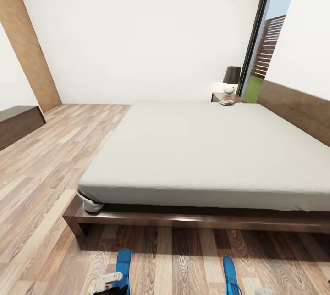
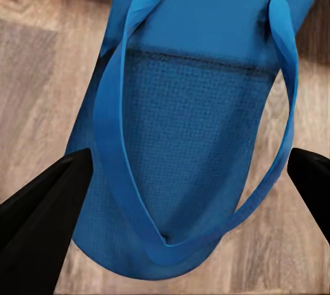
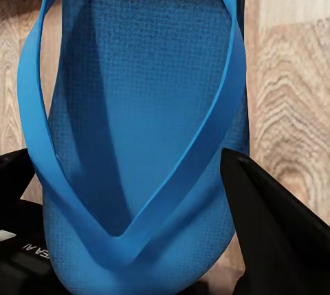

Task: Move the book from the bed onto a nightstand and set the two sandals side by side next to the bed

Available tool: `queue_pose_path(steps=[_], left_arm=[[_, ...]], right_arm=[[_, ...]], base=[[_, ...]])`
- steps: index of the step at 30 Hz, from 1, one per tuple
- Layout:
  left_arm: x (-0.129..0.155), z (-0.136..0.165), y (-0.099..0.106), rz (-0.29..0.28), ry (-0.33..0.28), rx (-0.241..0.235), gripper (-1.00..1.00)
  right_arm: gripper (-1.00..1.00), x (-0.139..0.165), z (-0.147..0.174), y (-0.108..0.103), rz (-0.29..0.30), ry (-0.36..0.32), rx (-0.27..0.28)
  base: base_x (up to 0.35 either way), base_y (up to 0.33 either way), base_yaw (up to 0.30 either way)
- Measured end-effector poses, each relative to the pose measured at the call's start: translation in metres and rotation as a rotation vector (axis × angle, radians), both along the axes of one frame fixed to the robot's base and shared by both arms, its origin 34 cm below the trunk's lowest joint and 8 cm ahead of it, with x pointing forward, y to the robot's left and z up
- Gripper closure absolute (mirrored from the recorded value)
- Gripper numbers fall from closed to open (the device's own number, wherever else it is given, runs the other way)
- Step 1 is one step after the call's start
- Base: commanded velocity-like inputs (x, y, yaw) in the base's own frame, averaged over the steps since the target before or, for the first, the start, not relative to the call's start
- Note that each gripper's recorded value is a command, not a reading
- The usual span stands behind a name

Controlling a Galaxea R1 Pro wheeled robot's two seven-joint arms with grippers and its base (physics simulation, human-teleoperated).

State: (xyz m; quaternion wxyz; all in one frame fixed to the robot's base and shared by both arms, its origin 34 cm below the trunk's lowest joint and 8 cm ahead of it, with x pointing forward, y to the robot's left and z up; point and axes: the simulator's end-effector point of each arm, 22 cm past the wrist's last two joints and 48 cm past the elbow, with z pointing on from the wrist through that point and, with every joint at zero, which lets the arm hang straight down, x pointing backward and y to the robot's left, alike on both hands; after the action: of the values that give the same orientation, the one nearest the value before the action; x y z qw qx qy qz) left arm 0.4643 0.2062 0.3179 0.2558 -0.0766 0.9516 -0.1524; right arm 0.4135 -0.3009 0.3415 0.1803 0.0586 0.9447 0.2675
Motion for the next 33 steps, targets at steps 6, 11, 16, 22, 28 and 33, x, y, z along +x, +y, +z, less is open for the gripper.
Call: queue_pose_path(steps=[6,11,16,22,28,33], left_arm=[[0.023,0.0,0.016,0.044,0.118,0.092,1.0],[0.097,0.045,0.017,0.052,0.118,0.191,1.0],[0.112,0.064,0.044,0.073,0.191,0.343,1.0],[0.112,0.07,0.09,0.046,0.203,0.511,1.0],[0.098,0.053,0.1,-0.084,0.211,0.444,1.0],[0.098,0.052,0.091,-0.105,0.205,0.396,1.0]], right_arm=[[1.0,0.0,0.0,0.001,0.0,-0.001,0.004],[1.0,0.0,0.001,0.001,0.0,-0.001,0.006],[1.0,0.0,0.001,0.001,0.0,-0.001,0.007],[1.0,0.0,0.001,-0.002,-0.002,0.0,0.005],[1.0,0.0,0.001,-0.005,-0.004,0.0,0.002],[1.0,-0.001,0.002,-0.006,-0.007,0.002,0.002]], base=[[0.0,0.0,0.0],[0.0,0.0,0.0],[0.0,0.0,0.0],[0.0,0.0,0.0],[0.0,0.0,0.0],[0.0,0.0,0.0]])
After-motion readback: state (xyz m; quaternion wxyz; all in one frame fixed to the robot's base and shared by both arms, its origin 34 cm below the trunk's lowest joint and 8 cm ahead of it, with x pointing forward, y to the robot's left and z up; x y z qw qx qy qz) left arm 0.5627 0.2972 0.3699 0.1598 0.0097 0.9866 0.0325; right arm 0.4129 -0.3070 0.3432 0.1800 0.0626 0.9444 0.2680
